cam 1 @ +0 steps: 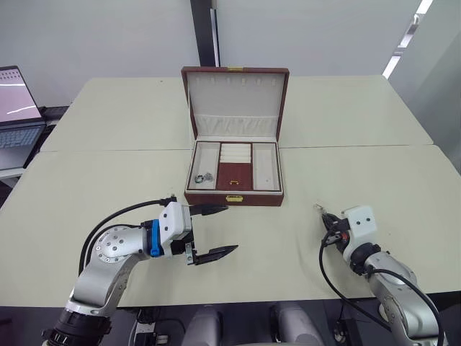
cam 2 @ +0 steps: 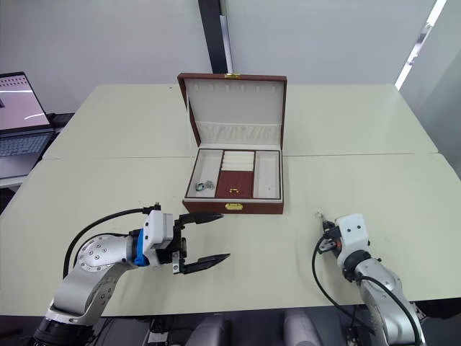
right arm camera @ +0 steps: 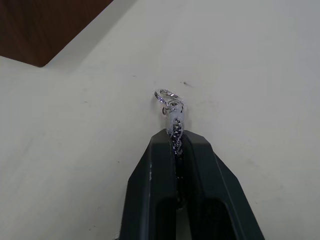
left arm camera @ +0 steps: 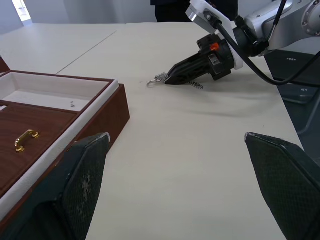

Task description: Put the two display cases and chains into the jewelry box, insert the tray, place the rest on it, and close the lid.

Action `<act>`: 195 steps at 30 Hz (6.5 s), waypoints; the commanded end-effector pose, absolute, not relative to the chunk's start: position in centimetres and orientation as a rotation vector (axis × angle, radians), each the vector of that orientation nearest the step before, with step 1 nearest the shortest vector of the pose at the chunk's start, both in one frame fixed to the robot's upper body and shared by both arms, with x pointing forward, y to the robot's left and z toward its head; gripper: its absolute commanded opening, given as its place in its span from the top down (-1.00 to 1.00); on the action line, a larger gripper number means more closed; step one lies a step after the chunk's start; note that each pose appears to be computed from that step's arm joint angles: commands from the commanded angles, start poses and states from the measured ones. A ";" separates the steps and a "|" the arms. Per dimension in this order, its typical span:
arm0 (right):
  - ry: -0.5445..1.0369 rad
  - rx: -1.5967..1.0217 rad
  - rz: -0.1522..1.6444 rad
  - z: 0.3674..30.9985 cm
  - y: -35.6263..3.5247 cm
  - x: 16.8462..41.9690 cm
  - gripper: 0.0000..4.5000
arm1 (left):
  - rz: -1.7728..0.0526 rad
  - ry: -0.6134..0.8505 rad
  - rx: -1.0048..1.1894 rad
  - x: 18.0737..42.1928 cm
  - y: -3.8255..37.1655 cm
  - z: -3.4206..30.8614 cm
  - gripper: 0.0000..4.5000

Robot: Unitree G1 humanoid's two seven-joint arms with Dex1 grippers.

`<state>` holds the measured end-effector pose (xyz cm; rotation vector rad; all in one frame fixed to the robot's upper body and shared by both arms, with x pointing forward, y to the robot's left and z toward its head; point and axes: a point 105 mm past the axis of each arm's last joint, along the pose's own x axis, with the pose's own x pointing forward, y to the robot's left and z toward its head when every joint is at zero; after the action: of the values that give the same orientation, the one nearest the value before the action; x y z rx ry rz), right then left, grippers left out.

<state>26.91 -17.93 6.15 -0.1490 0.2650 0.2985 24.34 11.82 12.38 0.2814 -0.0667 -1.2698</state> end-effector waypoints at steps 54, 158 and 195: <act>-0.219 0.075 0.775 21.9 -6.1 33.1 1.00 | -0.764 -0.115 0.108 24.4 14.9 13.7 -1.00; 0.082 -0.181 0.752 13.7 -16.7 36.8 0.12 | -0.399 0.086 0.195 34.5 28.2 12.2 -0.05; 0.151 -0.118 1.032 11.9 -9.9 33.1 0.99 | -0.827 0.190 0.062 32.1 17.3 9.7 1.00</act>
<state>34.41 -12.37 10.48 -0.1353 0.2093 0.9108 33.12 20.05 8.89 0.0824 0.2211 -0.6928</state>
